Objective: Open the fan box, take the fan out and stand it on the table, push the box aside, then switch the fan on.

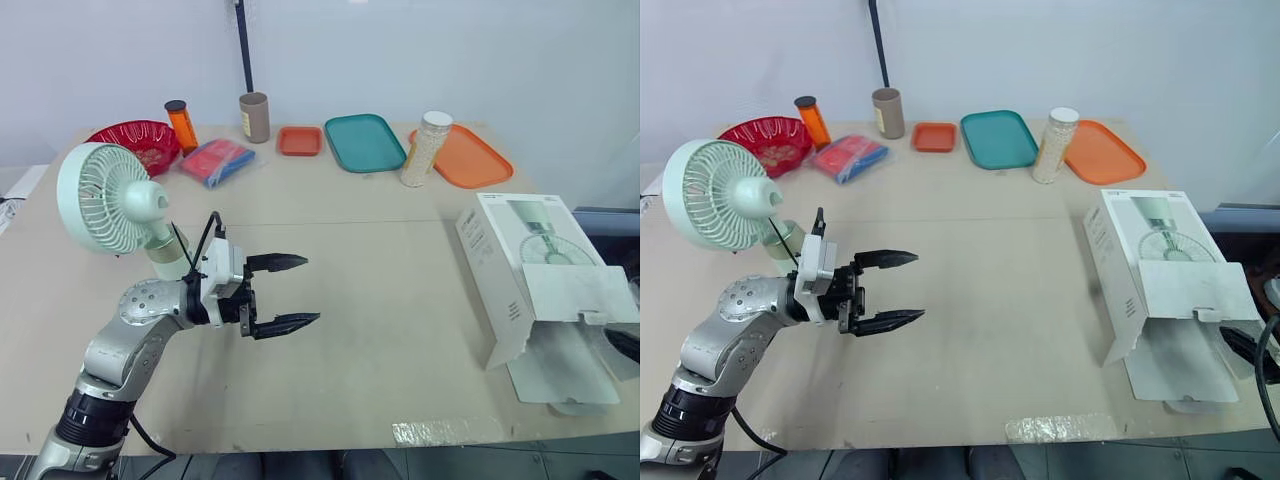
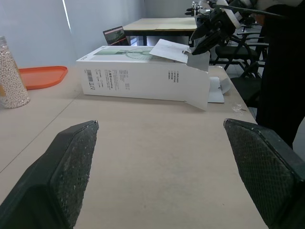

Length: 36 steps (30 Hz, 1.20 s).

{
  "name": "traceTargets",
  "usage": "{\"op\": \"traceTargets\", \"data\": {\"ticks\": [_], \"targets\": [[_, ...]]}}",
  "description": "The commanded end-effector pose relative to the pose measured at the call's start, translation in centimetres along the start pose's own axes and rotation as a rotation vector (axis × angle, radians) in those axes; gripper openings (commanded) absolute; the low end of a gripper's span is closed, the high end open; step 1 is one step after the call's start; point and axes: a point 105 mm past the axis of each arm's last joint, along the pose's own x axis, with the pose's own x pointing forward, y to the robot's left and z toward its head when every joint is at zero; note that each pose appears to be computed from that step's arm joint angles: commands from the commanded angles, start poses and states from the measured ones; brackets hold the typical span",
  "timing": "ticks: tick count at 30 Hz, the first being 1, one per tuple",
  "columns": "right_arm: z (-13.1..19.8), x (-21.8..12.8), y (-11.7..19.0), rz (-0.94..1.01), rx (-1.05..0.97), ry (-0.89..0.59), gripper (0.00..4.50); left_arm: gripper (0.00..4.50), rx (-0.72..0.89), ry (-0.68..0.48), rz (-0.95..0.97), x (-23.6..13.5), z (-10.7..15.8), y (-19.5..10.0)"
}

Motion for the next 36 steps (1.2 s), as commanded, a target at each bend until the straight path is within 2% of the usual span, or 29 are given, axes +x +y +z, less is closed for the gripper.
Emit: {"op": "traceTargets", "data": {"ticks": [1,3,7,14,19,24,31,36], "targets": [[1.9,-2.5,1.2,0.045,-0.135,0.006,4.44,4.50,0.041,-0.017,-0.016,0.0,0.7,0.0],[2.5,-3.8,3.0,0.139,-0.204,0.015,4.44,4.50,0.038,-0.016,-0.013,0.0,0.7,0.0],[5.1,-5.1,6.3,0.310,-0.231,-0.067,4.44,4.50,0.033,-0.015,-0.006,-0.1,0.6,0.1],[11.5,-6.0,14.9,0.709,-0.275,-0.355,4.44,4.50,0.031,0.023,0.074,-1.3,0.5,0.0],[16.2,-5.8,19.4,0.820,-0.300,-0.597,4.44,4.50,0.030,0.078,0.203,-3.6,0.4,-1.3],[18.4,-6.5,22.4,0.964,-0.310,-0.685,4.44,4.50,0.021,0.135,0.349,-5.9,0.3,-2.9],[19.2,-6.3,25.2,1.136,-0.374,-0.718,4.44,4.50,0.014,0.238,0.604,-9.6,-0.6,-4.8],[19.5,-5.4,26.2,1.188,-0.424,-0.713,4.44,4.50,0.030,0.265,0.881,-13.5,-0.5,-4.4]]}}
